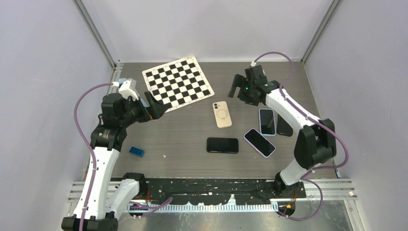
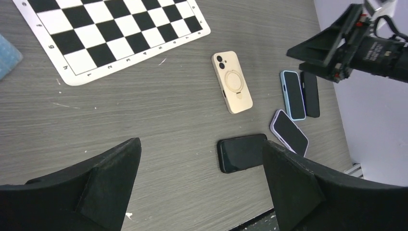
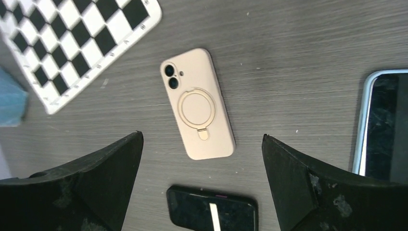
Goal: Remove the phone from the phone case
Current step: Pick up the phone at the center of the board.
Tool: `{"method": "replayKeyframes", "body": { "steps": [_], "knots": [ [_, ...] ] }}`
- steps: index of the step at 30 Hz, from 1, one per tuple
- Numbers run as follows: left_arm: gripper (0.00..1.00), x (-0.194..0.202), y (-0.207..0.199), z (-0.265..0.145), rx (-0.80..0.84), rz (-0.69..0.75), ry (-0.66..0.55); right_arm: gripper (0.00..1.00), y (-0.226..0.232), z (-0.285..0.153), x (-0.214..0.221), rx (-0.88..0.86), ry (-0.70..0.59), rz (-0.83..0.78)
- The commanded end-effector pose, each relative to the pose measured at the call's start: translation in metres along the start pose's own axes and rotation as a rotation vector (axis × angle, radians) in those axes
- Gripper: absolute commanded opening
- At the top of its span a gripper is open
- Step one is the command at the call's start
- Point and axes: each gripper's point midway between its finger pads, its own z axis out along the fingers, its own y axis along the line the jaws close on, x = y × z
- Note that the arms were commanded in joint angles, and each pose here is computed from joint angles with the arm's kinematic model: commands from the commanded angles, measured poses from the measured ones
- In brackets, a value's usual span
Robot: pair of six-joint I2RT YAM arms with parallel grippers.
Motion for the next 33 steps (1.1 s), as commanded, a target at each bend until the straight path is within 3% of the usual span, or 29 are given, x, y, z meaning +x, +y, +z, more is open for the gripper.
{"method": "replayKeyframes", "body": {
  "steps": [1, 12, 27, 33],
  "knots": [
    [0.98, -0.009, -0.004, 0.011, 0.046, -0.036, -0.085, 1.00, 0.004, 0.024, 0.008, 0.055, 0.026, -0.080],
    [0.98, -0.004, 0.012, 0.027, 0.058, 0.001, -0.190, 1.00, 0.021, 0.075, 0.091, 0.151, 0.155, -0.323],
    [0.98, 0.001, 0.026, 0.045, 0.033, -0.001, -0.188, 1.00, -0.001, 0.100, 0.116, 0.289, 0.226, -0.409],
    [0.98, 0.001, 0.029, 0.042, 0.012, 0.008, -0.200, 0.93, -0.006, 0.110, 0.117, 0.326, 0.234, -0.428]
  ]
}}
